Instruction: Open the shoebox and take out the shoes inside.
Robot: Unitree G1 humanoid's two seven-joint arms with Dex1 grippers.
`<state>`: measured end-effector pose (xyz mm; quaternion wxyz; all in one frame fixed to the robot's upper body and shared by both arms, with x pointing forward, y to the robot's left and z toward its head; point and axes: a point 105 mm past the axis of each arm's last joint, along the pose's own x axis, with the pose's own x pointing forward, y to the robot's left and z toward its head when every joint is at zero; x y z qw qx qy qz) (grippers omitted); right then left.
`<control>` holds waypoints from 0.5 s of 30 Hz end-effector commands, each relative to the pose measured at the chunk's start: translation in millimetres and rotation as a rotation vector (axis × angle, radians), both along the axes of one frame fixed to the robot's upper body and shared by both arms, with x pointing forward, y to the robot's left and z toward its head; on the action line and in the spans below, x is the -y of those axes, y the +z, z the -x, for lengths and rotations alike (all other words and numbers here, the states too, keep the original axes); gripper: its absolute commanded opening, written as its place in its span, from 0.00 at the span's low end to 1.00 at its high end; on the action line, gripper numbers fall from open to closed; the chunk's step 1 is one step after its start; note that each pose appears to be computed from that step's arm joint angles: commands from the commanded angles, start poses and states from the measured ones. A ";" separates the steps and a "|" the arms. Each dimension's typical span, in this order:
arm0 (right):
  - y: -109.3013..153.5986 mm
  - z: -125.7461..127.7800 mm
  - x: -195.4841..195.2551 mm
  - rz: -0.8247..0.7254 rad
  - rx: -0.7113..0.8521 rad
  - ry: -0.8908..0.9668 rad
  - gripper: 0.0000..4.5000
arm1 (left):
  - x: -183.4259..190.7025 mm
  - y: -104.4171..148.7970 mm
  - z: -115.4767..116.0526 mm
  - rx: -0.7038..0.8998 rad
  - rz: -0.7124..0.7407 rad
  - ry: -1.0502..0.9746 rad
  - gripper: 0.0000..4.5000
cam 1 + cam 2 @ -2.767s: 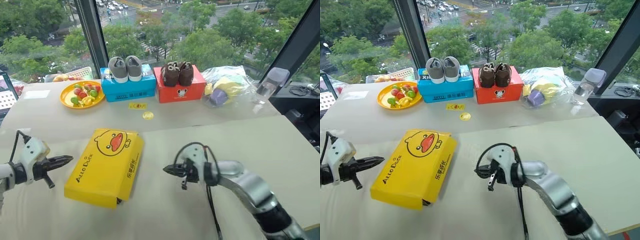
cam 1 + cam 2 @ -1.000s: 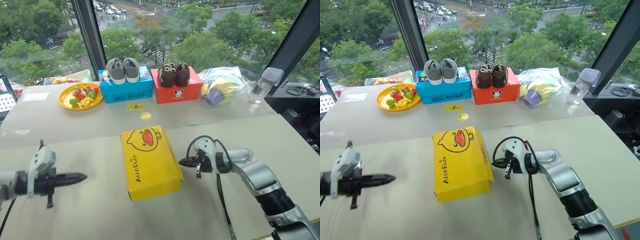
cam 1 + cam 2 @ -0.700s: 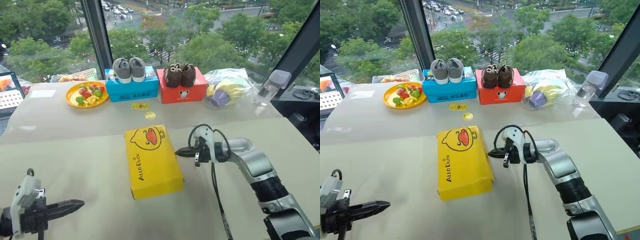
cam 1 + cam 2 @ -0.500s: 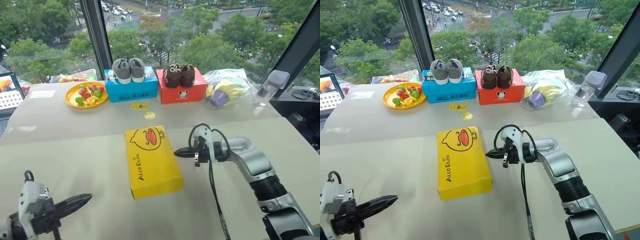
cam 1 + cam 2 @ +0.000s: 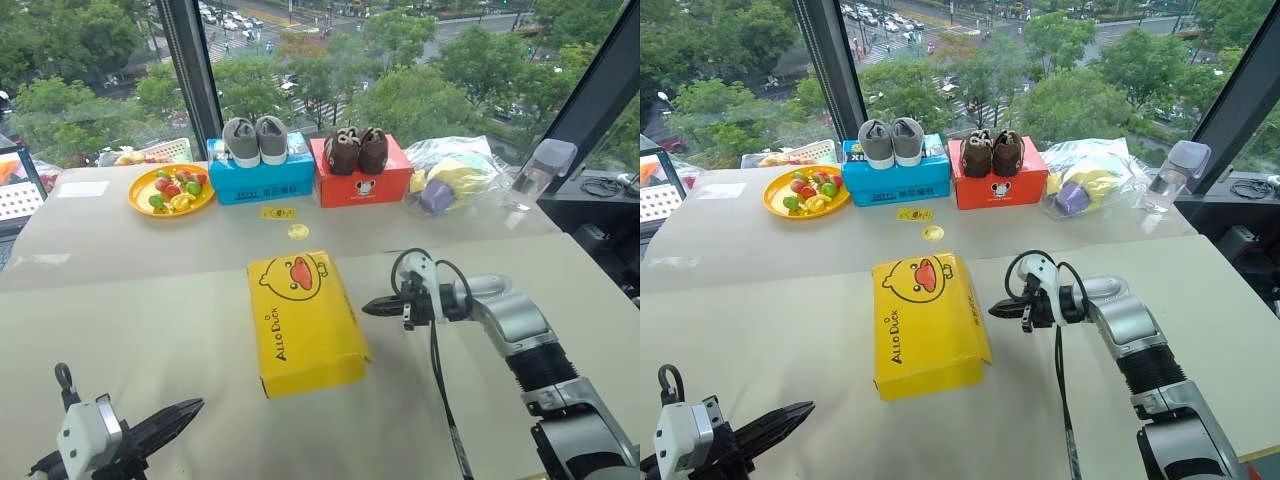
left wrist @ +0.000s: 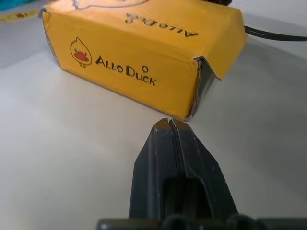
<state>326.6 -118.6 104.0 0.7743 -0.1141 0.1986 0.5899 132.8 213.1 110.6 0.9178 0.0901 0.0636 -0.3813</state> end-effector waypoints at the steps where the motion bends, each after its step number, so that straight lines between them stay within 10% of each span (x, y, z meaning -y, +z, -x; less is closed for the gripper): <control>1: -3.3 22.0 -17.6 0.023 0.010 0.164 0.00 | 7.5 3.6 0.0 0.032 -0.019 -0.023 0.00; 15: 52.8 36.5 -62.9 -0.175 0.081 0.275 0.00 | 14.6 -7.1 1.3 0.023 -0.045 -0.055 0.00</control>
